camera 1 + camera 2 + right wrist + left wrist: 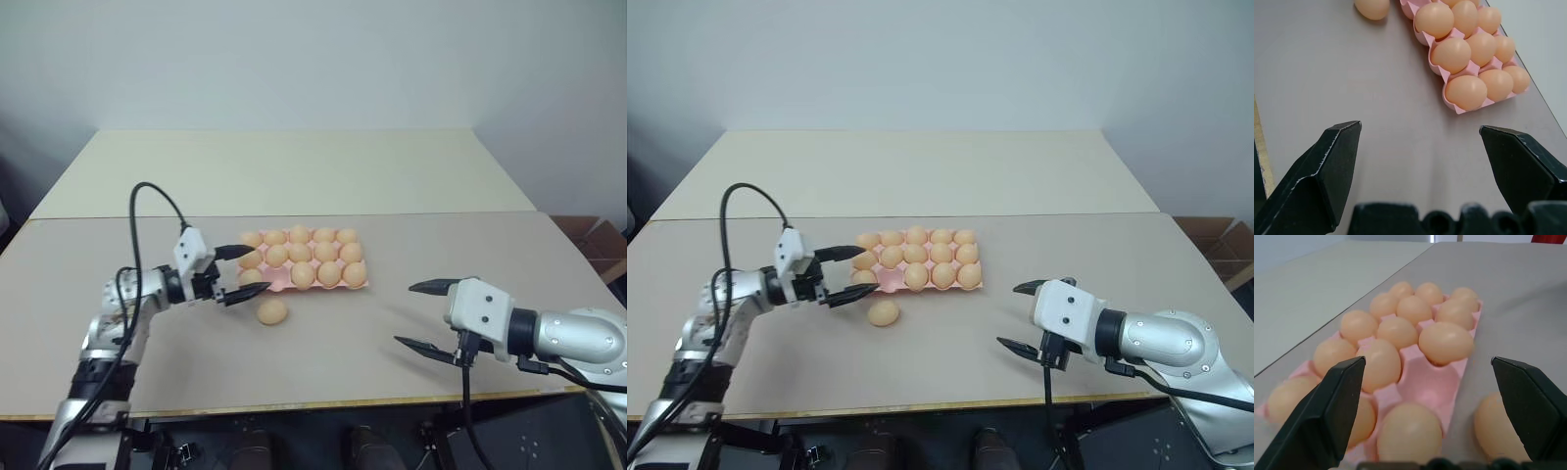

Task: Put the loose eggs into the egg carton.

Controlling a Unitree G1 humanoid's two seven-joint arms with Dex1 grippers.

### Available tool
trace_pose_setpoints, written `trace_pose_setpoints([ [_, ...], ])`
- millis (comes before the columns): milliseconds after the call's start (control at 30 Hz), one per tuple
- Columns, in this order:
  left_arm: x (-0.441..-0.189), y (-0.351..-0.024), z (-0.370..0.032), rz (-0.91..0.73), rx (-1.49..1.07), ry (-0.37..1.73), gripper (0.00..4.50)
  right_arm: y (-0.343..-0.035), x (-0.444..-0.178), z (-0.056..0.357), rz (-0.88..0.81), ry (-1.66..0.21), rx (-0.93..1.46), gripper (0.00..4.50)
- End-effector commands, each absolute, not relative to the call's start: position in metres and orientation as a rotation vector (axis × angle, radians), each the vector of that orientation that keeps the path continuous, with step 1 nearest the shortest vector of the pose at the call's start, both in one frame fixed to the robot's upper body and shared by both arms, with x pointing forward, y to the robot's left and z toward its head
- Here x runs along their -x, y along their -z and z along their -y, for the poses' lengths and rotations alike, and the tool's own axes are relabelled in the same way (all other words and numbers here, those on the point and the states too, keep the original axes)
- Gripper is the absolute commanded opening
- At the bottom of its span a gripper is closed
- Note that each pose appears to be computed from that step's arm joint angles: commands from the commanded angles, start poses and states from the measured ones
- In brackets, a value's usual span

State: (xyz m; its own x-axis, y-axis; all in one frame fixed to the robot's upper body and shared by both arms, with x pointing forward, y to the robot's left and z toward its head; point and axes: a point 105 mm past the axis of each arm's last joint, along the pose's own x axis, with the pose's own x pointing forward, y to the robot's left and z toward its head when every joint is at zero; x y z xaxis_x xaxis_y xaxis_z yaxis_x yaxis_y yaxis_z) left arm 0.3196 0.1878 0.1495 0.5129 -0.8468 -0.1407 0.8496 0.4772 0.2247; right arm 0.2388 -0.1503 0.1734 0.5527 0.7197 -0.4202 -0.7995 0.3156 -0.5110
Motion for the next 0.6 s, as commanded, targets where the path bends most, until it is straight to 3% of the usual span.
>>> trace_pose_setpoints([
  [33, -0.298, -0.167, -0.209, -0.010, -0.324, 1.024, 4.49, -0.184, -0.238, 0.150, -0.087, -1.011, 0.773, 4.50],
  [333, -0.242, -0.168, -0.242, -0.117, -0.377, 1.046, 4.49, -0.187, -0.234, 0.164, -0.126, -1.045, 0.781, 4.50],
  [600, -0.238, -0.174, -0.241, -0.100, -0.398, 1.039, 4.49, -0.192, -0.233, 0.169, -0.132, -1.074, 0.795, 4.50],
])
